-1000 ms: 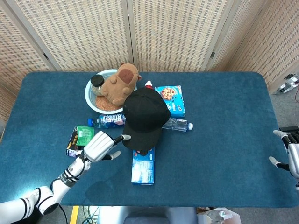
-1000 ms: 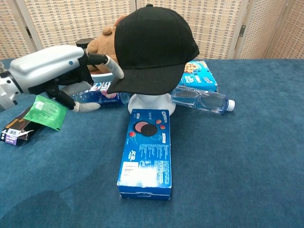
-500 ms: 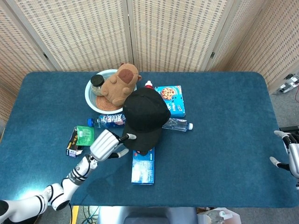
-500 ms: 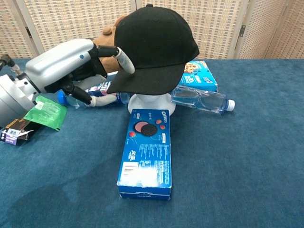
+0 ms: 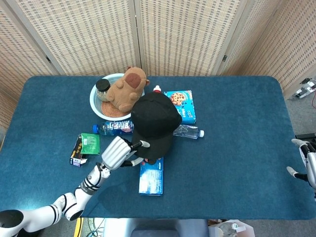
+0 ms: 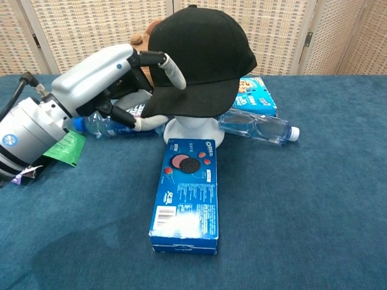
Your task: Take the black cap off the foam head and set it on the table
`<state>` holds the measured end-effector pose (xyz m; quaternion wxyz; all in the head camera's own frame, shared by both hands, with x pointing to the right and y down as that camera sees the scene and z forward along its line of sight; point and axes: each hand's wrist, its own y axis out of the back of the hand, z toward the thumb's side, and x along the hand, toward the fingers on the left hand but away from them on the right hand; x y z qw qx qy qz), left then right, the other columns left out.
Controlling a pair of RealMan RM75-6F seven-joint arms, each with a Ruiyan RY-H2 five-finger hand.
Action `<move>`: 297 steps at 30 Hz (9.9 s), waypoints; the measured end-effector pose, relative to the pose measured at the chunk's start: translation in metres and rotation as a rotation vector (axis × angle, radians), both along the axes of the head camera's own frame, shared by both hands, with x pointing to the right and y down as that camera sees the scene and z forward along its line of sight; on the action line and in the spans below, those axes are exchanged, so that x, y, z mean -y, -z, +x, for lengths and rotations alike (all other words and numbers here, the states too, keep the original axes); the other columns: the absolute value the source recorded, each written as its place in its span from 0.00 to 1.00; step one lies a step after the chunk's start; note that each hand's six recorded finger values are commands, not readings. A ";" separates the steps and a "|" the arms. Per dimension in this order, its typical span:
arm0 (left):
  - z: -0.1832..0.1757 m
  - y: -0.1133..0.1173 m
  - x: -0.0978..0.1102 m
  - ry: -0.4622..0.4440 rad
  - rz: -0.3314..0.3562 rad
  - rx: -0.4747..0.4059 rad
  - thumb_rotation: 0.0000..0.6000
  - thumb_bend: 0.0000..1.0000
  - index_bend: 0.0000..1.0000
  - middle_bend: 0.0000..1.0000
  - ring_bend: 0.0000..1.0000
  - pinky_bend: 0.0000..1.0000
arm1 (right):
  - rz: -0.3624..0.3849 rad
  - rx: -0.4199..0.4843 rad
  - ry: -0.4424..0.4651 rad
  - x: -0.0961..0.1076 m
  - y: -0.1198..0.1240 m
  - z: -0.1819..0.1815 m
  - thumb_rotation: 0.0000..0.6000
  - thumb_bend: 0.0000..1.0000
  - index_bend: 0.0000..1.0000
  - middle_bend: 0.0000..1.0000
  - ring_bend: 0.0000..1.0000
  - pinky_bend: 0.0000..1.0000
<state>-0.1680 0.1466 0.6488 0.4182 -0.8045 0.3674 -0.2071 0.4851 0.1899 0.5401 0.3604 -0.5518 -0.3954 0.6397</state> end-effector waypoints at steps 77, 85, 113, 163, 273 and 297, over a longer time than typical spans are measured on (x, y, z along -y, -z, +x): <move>-0.009 0.026 0.056 0.287 -0.242 -0.285 1.00 0.26 0.74 1.00 1.00 1.00 | 0.003 -0.008 -0.036 -0.005 0.008 0.007 1.00 0.05 0.28 0.32 0.25 0.29; -0.005 0.035 0.068 0.305 -0.194 -0.311 1.00 0.26 0.74 1.00 1.00 1.00 | 0.005 -0.007 -0.035 -0.005 0.009 0.006 1.00 0.05 0.28 0.32 0.25 0.29; 0.013 0.075 0.142 0.394 -0.049 -0.350 1.00 0.26 0.74 1.00 1.00 1.00 | 0.012 -0.005 -0.041 -0.008 0.013 0.006 1.00 0.05 0.28 0.32 0.25 0.29; -0.166 0.118 0.164 0.557 0.291 -0.070 1.00 0.26 0.75 1.00 1.00 1.00 | -0.010 0.012 -0.035 -0.009 0.006 0.003 1.00 0.05 0.28 0.32 0.25 0.29; -0.277 0.028 0.035 0.310 -0.144 0.911 1.00 0.05 0.01 0.57 0.61 0.92 | -0.055 0.024 -0.042 -0.021 -0.003 0.004 1.00 0.05 0.28 0.32 0.25 0.29; -0.306 0.080 -0.048 0.606 -0.153 0.825 1.00 0.05 0.16 0.42 0.44 0.53 | -0.054 0.106 0.101 -0.012 -0.009 -0.022 1.00 0.05 0.30 0.32 0.25 0.29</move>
